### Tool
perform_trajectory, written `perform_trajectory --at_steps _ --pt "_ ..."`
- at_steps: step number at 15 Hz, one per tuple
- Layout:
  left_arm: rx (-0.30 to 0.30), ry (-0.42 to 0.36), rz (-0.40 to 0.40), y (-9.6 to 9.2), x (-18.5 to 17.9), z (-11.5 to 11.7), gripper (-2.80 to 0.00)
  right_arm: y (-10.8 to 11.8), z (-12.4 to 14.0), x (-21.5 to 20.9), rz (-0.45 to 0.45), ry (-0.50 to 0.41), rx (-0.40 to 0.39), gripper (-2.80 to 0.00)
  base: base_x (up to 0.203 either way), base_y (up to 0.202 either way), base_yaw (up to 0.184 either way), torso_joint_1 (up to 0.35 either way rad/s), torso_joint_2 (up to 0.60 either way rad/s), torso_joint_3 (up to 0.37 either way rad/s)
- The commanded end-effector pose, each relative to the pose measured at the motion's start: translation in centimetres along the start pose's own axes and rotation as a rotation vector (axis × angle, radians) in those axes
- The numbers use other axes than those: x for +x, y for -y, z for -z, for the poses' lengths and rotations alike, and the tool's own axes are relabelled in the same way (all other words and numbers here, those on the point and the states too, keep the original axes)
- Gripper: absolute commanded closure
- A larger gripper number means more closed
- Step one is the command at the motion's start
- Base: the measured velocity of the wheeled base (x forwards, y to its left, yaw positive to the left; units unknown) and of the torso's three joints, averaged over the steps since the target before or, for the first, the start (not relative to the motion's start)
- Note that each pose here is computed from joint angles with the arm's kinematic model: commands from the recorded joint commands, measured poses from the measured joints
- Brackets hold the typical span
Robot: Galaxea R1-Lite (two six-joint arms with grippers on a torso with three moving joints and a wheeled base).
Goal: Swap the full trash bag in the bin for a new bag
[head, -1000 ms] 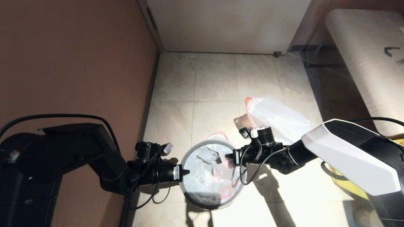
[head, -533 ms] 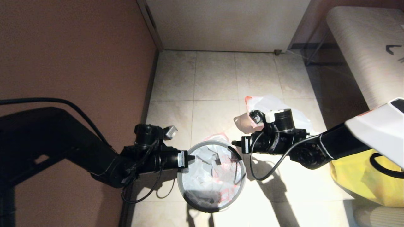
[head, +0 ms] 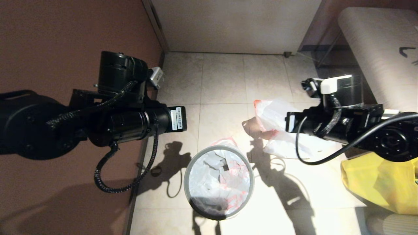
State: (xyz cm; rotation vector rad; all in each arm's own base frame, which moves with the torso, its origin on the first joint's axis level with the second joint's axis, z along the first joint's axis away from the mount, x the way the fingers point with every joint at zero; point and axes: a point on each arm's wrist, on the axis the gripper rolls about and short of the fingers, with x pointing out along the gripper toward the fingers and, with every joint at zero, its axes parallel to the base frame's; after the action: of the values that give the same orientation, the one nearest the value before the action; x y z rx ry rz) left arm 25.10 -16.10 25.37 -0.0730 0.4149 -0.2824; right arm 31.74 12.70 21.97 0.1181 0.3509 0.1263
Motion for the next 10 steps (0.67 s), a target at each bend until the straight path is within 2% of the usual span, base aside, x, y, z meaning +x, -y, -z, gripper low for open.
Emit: perform_trajectory --at_steps 1,3,6,8,10 --pt "0.026 0.151 -0.158 -0.7 -3.8 -2.5 0.0 3.3 -3.0 -4.5 0.135 0.116 0.004 0.0 0.0 0.0 0.0 0.0 0.0 0.0" --pt "0.025 0.219 -0.213 -1.6 -6.5 -3.3 0.0 4.3 -4.0 -8.4 0.157 0.124 -0.015 0.0 0.0 0.0 0.0 0.0 0.0 0.0" --pt "-0.027 0.308 -0.282 -4.2 -11.1 -3.4 0.0 5.2 -3.2 -13.9 0.179 0.087 -0.035 0.0 0.0 0.0 0.0 0.0 0.0 0.0" --pt "-0.045 0.342 -0.315 -5.9 -14.5 -1.6 0.0 6.2 -0.7 -17.3 0.187 0.075 -0.039 0.0 0.0 0.0 0.0 0.0 0.0 0.0" --pt "-0.007 0.361 -0.371 -7.5 -16.3 1.4 0.0 7.2 2.1 -20.2 0.2 0.073 -0.034 0.0 0.0 0.0 0.0 0.0 0.0 0.0"
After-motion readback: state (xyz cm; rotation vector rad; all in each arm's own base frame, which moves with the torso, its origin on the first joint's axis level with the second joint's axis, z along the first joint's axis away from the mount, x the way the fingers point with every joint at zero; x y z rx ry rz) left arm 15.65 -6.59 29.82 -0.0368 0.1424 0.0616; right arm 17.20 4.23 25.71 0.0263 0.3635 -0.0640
